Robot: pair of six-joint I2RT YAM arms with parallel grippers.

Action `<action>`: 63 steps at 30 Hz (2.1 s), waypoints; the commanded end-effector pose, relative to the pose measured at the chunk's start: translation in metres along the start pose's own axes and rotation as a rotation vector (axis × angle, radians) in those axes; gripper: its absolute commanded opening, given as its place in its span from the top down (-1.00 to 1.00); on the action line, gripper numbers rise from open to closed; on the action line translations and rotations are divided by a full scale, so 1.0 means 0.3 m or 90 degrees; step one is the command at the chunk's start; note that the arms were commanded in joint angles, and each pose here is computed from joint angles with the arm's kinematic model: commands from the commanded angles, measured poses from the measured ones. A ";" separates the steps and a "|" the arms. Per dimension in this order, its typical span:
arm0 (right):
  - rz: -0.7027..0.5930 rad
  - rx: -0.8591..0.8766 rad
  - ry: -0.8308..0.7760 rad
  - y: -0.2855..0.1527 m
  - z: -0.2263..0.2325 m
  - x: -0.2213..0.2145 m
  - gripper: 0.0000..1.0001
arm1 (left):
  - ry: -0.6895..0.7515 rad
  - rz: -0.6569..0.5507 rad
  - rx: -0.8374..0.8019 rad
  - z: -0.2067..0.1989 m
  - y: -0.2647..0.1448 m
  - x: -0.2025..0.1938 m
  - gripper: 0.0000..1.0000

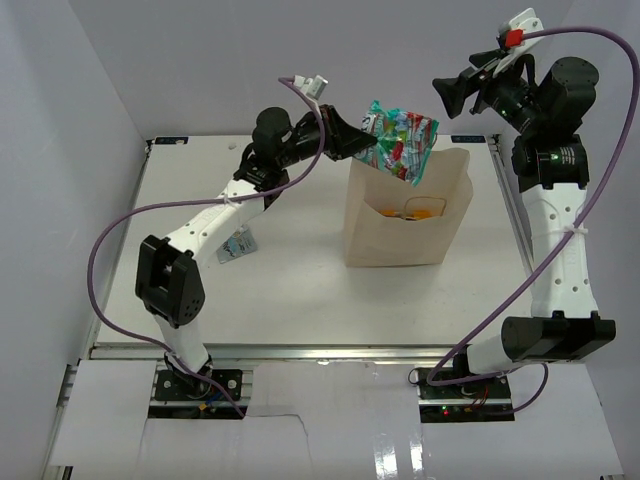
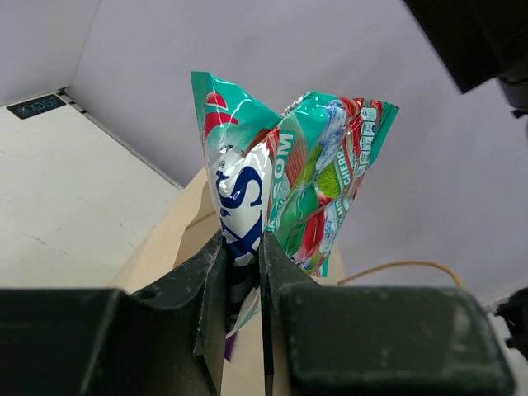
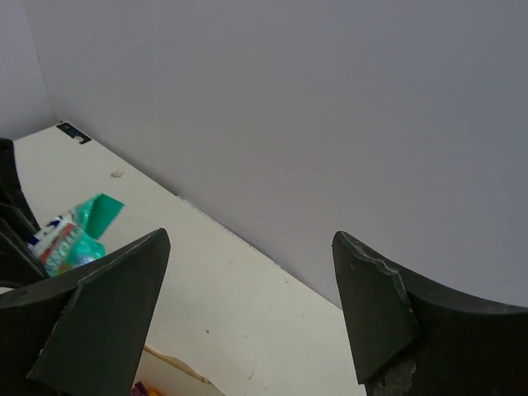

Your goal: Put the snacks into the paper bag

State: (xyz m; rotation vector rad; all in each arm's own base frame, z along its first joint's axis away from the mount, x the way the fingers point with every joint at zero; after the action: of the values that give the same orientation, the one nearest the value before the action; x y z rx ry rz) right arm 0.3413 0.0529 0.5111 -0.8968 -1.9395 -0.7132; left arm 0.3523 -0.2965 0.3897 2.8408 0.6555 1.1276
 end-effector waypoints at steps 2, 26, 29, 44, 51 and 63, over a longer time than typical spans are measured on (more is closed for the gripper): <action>-0.038 -0.030 -0.009 -0.036 -0.018 0.069 -0.72 | 0.082 -0.052 0.021 -0.061 0.065 0.028 0.85; -0.073 0.284 0.022 0.203 0.232 0.052 -0.73 | 0.235 -0.204 0.343 -0.179 -0.245 0.266 -0.40; -0.040 0.342 0.043 0.313 0.357 0.007 -0.70 | 0.255 -0.310 0.498 -0.188 -0.490 0.245 -0.53; 0.315 0.558 0.299 0.555 1.373 -0.406 -0.60 | 0.219 -0.436 0.543 -0.403 -0.892 0.038 -0.67; 0.406 0.395 0.349 0.597 1.629 -0.490 -0.85 | 0.155 -0.422 0.567 -0.403 -0.927 -0.014 -0.67; 0.426 0.243 0.287 0.633 1.775 -0.667 -0.85 | 0.120 -0.400 0.565 -0.373 -0.929 -0.059 -0.68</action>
State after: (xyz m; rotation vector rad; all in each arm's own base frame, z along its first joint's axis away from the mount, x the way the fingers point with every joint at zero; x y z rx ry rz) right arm 0.3073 0.4931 0.1251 -0.9097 -1.1591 -0.0125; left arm 0.1657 -0.0635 0.4225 2.6051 2.3666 1.1890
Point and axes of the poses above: each gripper's point midway between its finger pads, its own y axis out along the fingers, its own z axis along the line the jaws close on, x = y × z, the point moved 9 cm from there along -y, back along the fingers, and after that the axes turned 14 degrees about -y, right-handed, at the moved point
